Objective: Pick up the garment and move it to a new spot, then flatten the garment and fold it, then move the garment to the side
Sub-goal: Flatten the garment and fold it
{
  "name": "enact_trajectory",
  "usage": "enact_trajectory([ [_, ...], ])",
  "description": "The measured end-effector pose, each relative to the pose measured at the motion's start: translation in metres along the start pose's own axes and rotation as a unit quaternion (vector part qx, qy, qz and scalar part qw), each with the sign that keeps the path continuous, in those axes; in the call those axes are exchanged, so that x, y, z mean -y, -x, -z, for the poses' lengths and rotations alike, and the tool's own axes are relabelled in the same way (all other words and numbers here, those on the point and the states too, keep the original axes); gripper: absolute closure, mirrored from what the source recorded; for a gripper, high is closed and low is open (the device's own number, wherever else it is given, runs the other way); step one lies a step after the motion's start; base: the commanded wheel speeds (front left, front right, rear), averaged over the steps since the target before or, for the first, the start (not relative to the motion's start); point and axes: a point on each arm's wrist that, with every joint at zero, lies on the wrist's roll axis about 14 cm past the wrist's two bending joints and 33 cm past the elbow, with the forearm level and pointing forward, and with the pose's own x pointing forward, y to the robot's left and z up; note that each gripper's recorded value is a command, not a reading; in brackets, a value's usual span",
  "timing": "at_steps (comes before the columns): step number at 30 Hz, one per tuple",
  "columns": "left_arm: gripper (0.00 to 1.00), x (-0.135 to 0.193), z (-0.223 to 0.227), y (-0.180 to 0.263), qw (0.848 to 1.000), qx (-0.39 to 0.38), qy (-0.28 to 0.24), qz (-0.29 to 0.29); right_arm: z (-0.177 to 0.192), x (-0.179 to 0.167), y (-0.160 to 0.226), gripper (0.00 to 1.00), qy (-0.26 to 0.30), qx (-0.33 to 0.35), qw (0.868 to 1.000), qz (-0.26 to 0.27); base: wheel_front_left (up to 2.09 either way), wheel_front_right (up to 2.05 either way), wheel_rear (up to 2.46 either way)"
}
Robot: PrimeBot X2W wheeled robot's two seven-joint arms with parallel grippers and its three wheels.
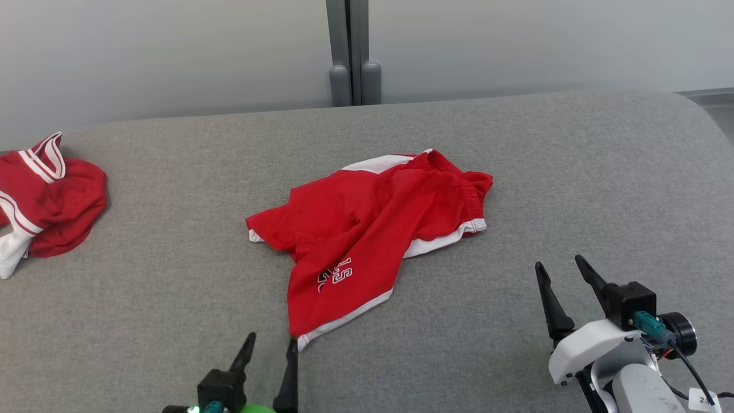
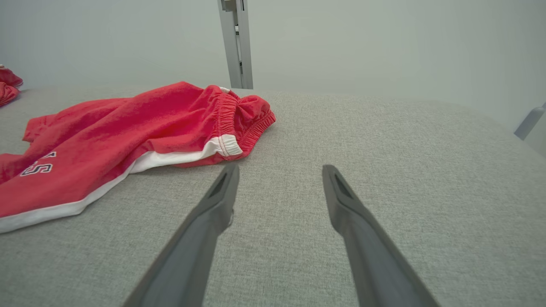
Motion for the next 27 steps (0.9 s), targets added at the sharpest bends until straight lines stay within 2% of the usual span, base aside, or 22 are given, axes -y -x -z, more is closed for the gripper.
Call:
enact_trajectory([
  [8,0.0,0.024,0.053,0.001,0.994,-0.091,0.034,0.046,0.005,0.002,-0.01,0.0,0.005,-0.007,1.0,-0.001,0.0,0.0,0.0],
  [23,0.0,0.032,0.046,-0.021,0.993,-0.087,0.055,0.065,0.01,-0.002,-0.024,0.0,0.011,-0.014,1.0,-0.011,0.0,0.0,0.0],
  [24,0.06,0.031,0.046,-0.022,0.993,-0.086,0.056,0.065,0.011,-0.003,-0.024,0.0,0.011,-0.015,1.0,-0.013,0.0,0.0,0.0],
  [25,0.25,0.031,0.046,-0.022,0.992,-0.087,0.058,0.064,0.012,-0.004,-0.024,0.0,0.011,-0.016,1.0,-0.014,0.0,0.0,0.0],
  [26,0.55,0.03,0.046,-0.022,0.992,-0.087,0.059,0.063,0.012,-0.005,-0.025,0.0,0.011,-0.016,1.0,-0.015,0.0,0.0,0.0],
  [27,0.6,0.031,0.047,-0.023,0.992,-0.089,0.059,0.065,0.012,-0.006,-0.026,0.0,0.01,-0.016,1.0,-0.017,0.0,0.0,0.0],
])
